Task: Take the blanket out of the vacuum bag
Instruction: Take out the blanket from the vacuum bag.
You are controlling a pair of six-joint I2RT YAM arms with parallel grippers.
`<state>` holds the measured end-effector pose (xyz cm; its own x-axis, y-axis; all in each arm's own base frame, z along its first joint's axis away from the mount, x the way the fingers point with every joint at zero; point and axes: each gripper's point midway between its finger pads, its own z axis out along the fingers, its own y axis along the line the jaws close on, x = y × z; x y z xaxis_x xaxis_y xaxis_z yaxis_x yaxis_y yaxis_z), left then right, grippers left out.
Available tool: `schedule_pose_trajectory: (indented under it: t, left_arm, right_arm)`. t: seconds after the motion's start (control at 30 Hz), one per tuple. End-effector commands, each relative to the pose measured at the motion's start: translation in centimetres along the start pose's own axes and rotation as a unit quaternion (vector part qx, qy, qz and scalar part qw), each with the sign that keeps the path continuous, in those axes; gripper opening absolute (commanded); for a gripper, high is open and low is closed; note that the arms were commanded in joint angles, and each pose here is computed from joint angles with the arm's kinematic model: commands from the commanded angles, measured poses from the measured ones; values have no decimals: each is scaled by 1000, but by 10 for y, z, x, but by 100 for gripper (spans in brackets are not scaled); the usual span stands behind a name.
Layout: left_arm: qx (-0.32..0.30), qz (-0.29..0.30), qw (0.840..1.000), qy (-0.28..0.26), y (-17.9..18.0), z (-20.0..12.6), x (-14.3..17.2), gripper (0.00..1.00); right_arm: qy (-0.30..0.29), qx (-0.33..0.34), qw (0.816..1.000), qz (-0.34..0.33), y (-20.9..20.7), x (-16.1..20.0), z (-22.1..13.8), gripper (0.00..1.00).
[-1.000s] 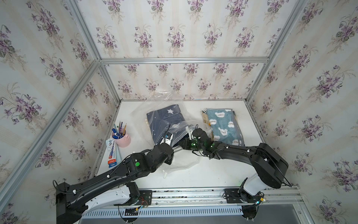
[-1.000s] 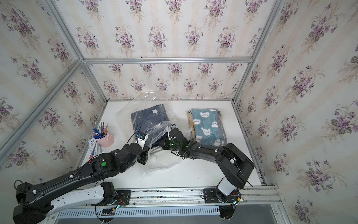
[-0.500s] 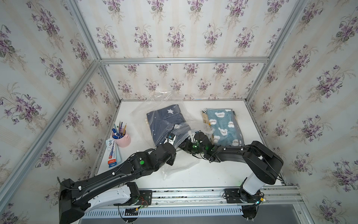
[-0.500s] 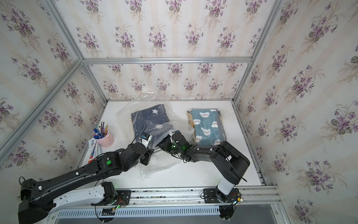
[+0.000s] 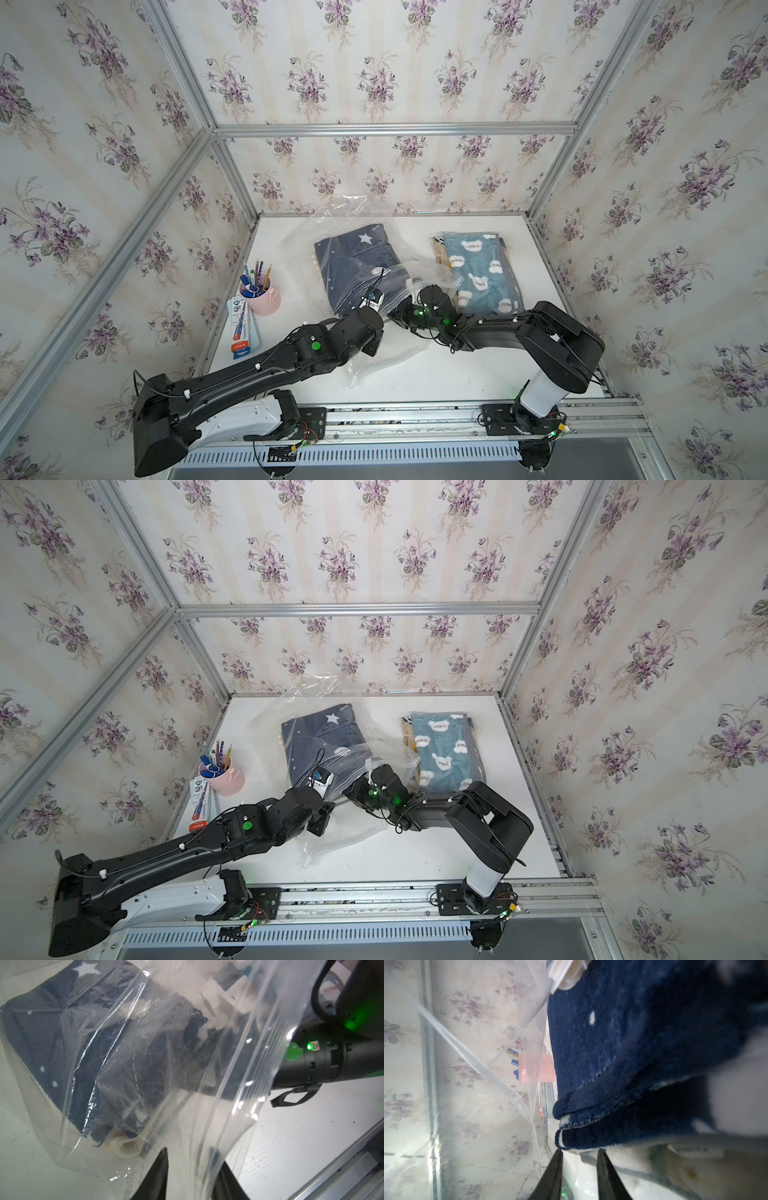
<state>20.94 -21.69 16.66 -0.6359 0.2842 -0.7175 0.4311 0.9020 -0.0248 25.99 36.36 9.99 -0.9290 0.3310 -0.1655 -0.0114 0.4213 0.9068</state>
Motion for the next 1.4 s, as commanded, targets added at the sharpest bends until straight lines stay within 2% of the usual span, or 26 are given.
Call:
schedule_pose_trajectory:
  t: [0.0,0.07,0.27,0.5,0.8,1.0,1.17,1.37]
  left_arm:
    - [-1,-8,999,-31,-1,0,-14,20]
    - [-3,-7,999,-32,-1,1,-15,11]
    - [1,-11,999,-33,-1,-3,-17,3]
    - [7,-20,999,-50,2,-14,-21,3]
    - [5,-24,999,-45,6,-15,-15,3]
    - [6,-25,999,-46,5,-15,-15,4]
    - [8,-27,999,-46,4,-15,-17,4]
    - [8,-30,998,-50,7,-18,-14,4]
  right_arm:
    - [-22,-26,999,22,11,-7,-2,32]
    - [-27,-34,999,25,13,-8,-3,33]
    - [-30,-36,998,39,11,-7,3,35]
    - [-27,-31,998,55,4,-7,15,38]
    - [-18,-8,998,66,-9,-1,17,43]
    - [-2,-25,996,83,-1,4,21,47]
    - [12,-8,996,91,-3,4,34,50]
    - [6,-17,995,103,-7,3,36,50]
